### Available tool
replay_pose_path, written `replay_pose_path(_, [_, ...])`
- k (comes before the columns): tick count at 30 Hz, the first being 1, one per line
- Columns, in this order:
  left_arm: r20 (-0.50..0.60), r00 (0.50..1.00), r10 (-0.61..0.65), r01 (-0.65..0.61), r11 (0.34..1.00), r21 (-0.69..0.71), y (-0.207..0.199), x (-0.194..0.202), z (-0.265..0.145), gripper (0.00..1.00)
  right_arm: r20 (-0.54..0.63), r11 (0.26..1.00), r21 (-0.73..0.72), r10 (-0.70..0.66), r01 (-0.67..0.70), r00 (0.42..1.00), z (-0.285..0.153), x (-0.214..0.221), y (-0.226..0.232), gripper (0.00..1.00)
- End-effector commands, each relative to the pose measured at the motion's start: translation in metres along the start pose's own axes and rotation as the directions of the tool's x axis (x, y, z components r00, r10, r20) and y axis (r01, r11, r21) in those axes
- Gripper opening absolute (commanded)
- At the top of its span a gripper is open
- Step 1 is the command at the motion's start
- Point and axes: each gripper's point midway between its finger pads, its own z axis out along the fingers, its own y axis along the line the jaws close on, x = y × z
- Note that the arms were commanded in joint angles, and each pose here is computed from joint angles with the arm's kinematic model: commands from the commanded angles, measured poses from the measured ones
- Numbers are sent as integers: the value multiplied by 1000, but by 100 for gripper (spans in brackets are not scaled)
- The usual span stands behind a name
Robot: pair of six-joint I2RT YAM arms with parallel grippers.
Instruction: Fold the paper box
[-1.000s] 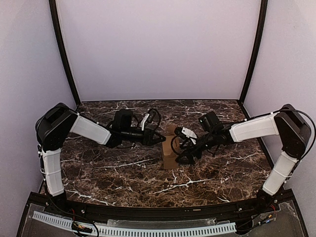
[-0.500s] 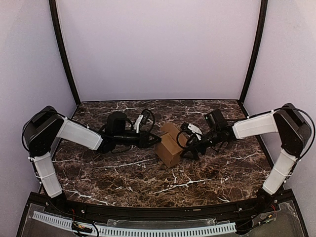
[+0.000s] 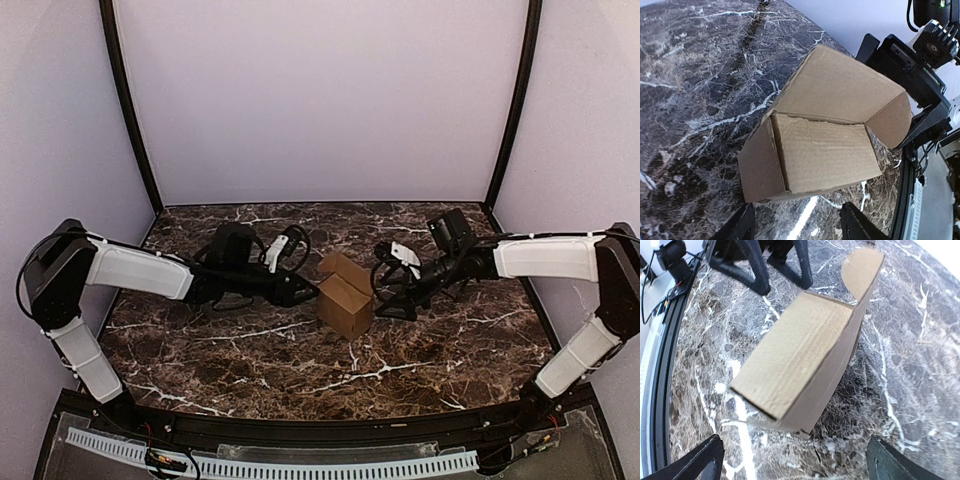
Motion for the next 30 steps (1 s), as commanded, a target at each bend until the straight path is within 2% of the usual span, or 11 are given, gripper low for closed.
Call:
replay_pose_path(1, [-19,992,129,-130,988,-88,-9,-14,-31,62,-21,986,64,-155,156,988,-34,-13,11,99])
replay_pose_path(3, [-28,983,180,-182,974,-133,-6,-23,-37,63,13,969,132,-212,209,977,-51,-33,7,99])
replay_pose_path(5, [-30,980,198,-200,967,-157,0,-33,-36,63,52,968,173,-191,180,980,-61,-50,-2,99])
replay_pose_path(8, [-35,977,211,-213,965,-153,2,-49,-25,62,99,977,101,-199,189,975,-67,-68,1,99])
replay_pose_path(10, [-43,976,214,-218,964,-153,3,-59,-17,59,68,971,60,-237,233,969,-64,-68,3,98])
replay_pose_path(14, [-28,977,212,-213,963,-166,4,-75,-13,49,-35,956,58,-284,286,958,-63,-61,-8,84])
replay_pose_path(18, [-35,978,205,-208,969,-136,0,-76,-8,42,-61,931,26,-363,365,930,-60,-52,-1,78])
replay_pose_path(23, [-100,978,182,-191,978,-89,-2,-66,2,41,-108,915,0,-402,405,909,-52,-37,5,73])
replay_pose_path(30, [-107,978,177,-187,978,-93,-6,-70,10,38,-129,929,15,-364,369,922,-29,-34,1,64])
